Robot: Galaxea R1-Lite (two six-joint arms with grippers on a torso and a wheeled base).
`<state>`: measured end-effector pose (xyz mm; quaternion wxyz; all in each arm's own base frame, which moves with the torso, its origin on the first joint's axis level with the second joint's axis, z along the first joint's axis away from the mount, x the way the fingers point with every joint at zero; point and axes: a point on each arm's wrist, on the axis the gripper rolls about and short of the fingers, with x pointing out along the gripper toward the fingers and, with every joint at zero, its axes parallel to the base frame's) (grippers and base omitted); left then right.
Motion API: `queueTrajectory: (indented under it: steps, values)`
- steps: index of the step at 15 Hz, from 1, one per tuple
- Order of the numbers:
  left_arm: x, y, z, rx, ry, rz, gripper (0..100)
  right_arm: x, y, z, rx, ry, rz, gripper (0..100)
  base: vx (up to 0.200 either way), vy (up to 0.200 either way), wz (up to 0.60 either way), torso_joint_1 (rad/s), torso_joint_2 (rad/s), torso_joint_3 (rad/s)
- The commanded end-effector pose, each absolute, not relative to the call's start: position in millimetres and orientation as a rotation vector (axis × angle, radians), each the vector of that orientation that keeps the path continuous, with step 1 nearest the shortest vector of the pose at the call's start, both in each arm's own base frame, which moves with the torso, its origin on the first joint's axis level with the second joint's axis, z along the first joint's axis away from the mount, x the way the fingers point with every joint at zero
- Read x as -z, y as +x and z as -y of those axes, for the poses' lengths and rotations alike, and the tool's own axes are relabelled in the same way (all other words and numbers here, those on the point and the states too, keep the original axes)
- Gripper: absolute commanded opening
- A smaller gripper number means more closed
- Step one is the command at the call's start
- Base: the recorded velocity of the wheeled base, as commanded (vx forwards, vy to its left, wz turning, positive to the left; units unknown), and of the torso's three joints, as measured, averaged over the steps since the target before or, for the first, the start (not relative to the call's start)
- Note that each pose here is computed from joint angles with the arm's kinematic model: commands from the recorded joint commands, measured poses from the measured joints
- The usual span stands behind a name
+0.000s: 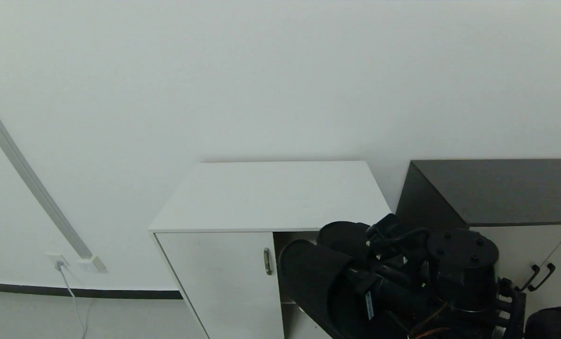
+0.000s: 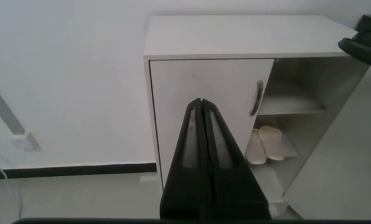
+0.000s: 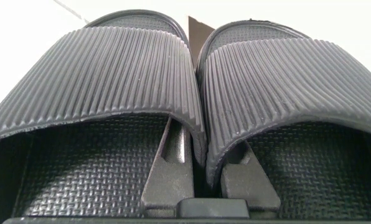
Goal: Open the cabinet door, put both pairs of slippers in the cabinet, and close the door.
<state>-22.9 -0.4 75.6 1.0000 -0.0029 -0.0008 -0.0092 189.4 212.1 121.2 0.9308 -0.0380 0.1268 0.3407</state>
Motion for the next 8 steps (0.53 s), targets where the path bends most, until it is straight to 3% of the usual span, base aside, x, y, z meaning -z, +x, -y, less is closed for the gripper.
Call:
queueTrajectory:
  steps: [1, 8]
  values:
    - [-75.5, -22.8, 0.3, 0.018, -0.006, 0.0, 0, -115.2, 190.0, -213.3, -0.698, -0.088, -0.276, 0, 0.0, 0.0, 0.0, -0.159, 0.36, 0.203]
    - [-75.9, -22.9, 0.4, 0.017, -0.006, 0.001, 0, -113.9, 188.9, -212.8, -0.7, -0.091, -0.282, 0, 0.0, 0.0, 0.0, -0.183, 0.43, 0.241]
